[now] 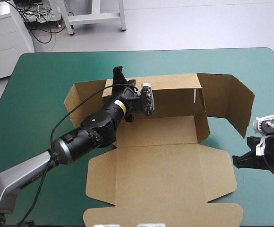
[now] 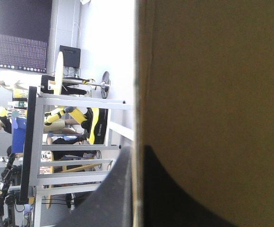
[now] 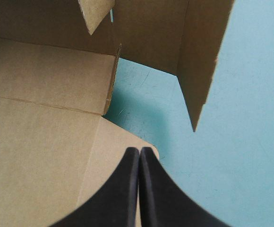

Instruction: Fold the box

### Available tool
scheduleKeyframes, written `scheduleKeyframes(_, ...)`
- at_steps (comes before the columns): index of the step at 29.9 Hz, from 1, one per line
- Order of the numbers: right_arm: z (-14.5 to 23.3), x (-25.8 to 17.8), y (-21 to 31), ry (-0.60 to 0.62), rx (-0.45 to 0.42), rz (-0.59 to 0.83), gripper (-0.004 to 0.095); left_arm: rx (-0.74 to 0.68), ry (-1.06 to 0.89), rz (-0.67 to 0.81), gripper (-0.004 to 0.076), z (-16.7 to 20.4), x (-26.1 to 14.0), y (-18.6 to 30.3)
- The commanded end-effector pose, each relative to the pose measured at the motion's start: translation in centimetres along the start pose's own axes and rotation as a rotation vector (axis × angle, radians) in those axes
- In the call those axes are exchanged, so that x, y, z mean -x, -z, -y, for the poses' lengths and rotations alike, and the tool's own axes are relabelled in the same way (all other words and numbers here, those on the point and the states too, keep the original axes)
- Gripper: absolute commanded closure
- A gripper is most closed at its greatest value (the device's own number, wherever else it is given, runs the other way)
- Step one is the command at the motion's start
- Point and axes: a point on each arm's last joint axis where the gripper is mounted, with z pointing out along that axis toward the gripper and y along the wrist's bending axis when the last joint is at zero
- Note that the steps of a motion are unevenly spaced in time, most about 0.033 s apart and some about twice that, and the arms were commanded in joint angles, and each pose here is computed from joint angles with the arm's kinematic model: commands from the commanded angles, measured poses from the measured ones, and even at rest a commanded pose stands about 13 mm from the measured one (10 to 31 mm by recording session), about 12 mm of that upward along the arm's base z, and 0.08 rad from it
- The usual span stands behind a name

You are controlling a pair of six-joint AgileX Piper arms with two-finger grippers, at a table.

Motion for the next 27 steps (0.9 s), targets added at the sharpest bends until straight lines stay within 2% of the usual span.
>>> scheduleKeyframes(1, 0.2, 1.3, 0.6, -0.005, -0.021, 0.116, 0.0926, 0.078, 0.007, 0.079, 0.0757, -1.9, 0.8, 1.9)
scheduleKeyframes(5, 0.1, 1.7, 0.9, -0.061, -0.010, 0.147, 0.0926, 0.108, -0.064, 0.076, 0.0756, -0.5, 0.6, 1.7)
scheduleKeyframes(8, 0.0, 2.3, 1.3, -0.089, -0.005, 0.199, 0.0926, 0.149, 0.024, 0.060, 0.0756, 0.1, 0.0, 1.5)
scheduleKeyframes(12, 0.1, 3.2, 2.1, -0.088, -0.016, 0.274, 0.0916, 0.152, 0.058, 0.066, 0.0756, 1.2, -0.4, 1.3)
scheduleKeyframes(14, 0.2, 3.7, 2.2, -0.063, -0.022, 0.290, 0.0870, 0.154, 0.021, 0.070, 0.0756, 1.8, -0.7, 1.2)
scheduleKeyframes(17, 0.4, 4.7, 2.1, -0.044, -0.031, 0.316, 0.0737, 0.130, 0.003, 0.058, 0.0756, 2.7, -1.1, 1.1)
scheduleKeyframes(22, 1.0, 7.1, 2.1, -0.042, -0.053, 0.405, 0.0329, 0.097, -0.023, 0.040, 0.0756, 4.0, -1.7, 0.9)
scheduleKeyframes(24, 1.2, 8.2, 2.2, -0.037, -0.064, 0.428, 0.0194, 0.090, -0.027, 0.037, 0.0756, 4.3, -1.9, 0.9)
scheduleKeyframes(27, 1.7, 10.0, 1.8, -0.028, -0.082, 0.428, 0.0141, 0.081, -0.035, 0.032, 0.0756, 4.6, -2.0, 0.9)
